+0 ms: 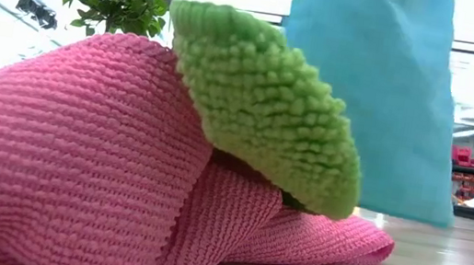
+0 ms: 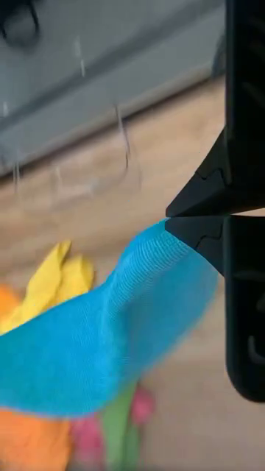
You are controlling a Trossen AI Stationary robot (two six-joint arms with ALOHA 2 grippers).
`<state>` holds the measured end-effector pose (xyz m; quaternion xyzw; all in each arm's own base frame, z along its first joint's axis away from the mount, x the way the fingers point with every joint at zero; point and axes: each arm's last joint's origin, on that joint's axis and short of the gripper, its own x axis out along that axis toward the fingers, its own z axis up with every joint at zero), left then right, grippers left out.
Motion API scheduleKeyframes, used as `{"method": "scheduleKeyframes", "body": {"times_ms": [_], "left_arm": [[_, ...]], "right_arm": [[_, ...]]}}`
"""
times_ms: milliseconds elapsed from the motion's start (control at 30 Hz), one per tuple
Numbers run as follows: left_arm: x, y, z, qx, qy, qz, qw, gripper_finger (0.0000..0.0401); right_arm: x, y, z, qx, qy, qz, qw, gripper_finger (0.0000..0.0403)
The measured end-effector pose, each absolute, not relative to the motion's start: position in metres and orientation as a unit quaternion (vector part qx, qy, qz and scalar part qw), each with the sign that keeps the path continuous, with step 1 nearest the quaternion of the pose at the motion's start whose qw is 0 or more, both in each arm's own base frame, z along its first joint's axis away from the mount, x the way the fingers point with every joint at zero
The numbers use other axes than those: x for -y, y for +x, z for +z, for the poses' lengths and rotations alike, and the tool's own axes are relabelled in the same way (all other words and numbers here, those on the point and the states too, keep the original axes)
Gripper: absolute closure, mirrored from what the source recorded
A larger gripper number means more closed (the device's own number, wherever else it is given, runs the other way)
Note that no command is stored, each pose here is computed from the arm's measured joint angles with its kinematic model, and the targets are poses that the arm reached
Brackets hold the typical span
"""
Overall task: Fold microfiber towels
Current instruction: Fold the blue towel
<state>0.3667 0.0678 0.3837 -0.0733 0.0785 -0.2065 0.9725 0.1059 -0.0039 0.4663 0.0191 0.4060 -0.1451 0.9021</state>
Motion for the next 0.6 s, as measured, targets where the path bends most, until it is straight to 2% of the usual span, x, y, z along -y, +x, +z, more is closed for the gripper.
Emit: {"method": "scheduleKeyframes", "body": {"times_ms": [133, 267, 367, 467, 600], "left_arm": [[-0.088, 0.364, 0.386, -0.058, -0.047, -0.175, 0.982, 0.0399], [-0.099, 0.362, 0.39, -0.035, -0.038, -0.162, 0.985, 0.0399], [-0.093, 0.363, 0.389, -0.04, -0.04, -0.19, 0.98, 0.0399], [-0.073, 0.366, 0.378, -0.087, -0.043, -0.226, 0.969, 0.0399], [-0.034, 0.378, 0.343, -0.179, -0.017, -0.287, 0.941, 0.0399]], "right_arm": [[0.012, 0.11, 0.464, -0.418, -0.051, -0.197, 0.885, 0.0403], [0.017, 0.107, 0.472, -0.407, -0.065, -0.217, 0.885, 0.0403], [0.014, 0.101, 0.475, -0.395, -0.026, -0.196, 0.897, 0.0403], [0.007, 0.104, 0.468, -0.397, 0.049, -0.165, 0.902, 0.0403], [-0.013, 0.122, 0.434, -0.459, 0.13, -0.135, 0.868, 0.0403]]}}
